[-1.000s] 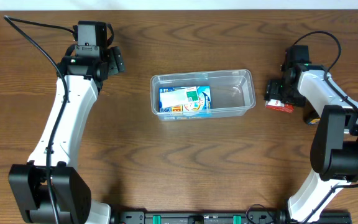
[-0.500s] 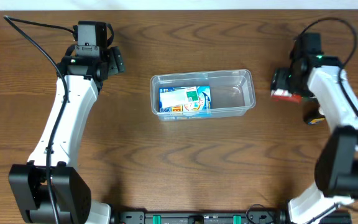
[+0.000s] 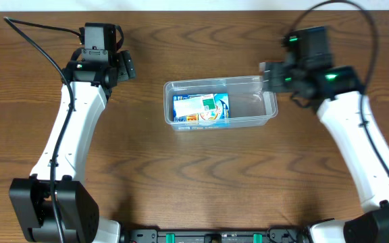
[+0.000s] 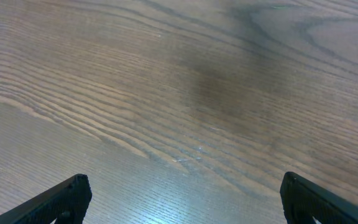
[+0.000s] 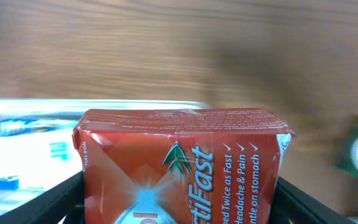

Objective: Pack container
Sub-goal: 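Carry the red box with the right gripper into the container, then open the right gripper and lift it out of the container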

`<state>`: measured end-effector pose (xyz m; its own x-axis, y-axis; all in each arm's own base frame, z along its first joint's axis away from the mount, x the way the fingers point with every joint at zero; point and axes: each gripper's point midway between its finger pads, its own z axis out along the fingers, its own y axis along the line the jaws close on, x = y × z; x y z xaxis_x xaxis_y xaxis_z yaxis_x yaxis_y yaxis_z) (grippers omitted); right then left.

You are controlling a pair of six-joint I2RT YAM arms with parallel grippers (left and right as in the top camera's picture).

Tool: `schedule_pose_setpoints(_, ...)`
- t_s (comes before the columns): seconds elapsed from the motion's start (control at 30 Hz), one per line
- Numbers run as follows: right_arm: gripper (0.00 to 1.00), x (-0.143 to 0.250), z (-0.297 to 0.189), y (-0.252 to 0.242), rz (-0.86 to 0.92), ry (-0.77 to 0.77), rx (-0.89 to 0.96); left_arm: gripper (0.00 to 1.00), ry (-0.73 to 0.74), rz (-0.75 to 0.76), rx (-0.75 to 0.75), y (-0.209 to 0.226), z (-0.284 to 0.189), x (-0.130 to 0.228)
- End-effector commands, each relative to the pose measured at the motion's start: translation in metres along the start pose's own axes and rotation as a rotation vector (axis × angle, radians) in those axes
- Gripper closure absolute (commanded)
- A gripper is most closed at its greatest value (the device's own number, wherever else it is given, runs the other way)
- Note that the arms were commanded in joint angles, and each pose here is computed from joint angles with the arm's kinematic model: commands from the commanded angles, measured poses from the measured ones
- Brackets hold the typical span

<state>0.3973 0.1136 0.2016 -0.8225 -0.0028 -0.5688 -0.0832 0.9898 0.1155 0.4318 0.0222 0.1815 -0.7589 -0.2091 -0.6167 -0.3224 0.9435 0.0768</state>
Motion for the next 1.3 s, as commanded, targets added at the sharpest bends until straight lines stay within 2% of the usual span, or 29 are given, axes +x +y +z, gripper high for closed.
schedule_pose_setpoints(0.0, 0.19, 0.004, 0.007, 0.039, -0.025, -0.002, -0.029, 0.02, -0.023, -0.018, -0.008, 0.005, -0.008, -0.006)
schedule_pose_setpoints(0.23, 0.16, 0.031, 0.041, 0.063, -0.074, 0.067, 0.050, 0.02, -0.023, -0.018, -0.008, 0.005, -0.008, -0.006)
schedule_pose_setpoints(0.4, 0.15, 0.050, 0.064, 0.055, -0.082, 0.137, 0.124, 0.02, -0.023, -0.018, -0.008, 0.005, -0.008, -0.006)
schedule_pose_setpoints(0.87, 0.15, 0.054, 0.069, 0.053, -0.095, 0.155, 0.133, 0.02, -0.023, -0.018, -0.008, 0.005, -0.008, -0.006)
schedule_pose_setpoints(1.0, 0.15, 0.043, 0.057, 0.048, -0.106, 0.130, 0.143, 0.02, -0.023, -0.018, -0.008, 0.005, -0.008, -0.006)
schedule_pose_setpoints(1.13, 0.12, 0.022, 0.023, 0.037, -0.069, 0.083, 0.142, 0.02, -0.023, -0.018, -0.008, 0.005, -0.008, -0.006)
schedule_pose_setpoints(1.27, 0.10, 0.020, -0.005, 0.019, -0.027, 0.088, 0.137, 0.02, -0.023, -0.018, -0.008, 0.005, -0.008, -0.006)
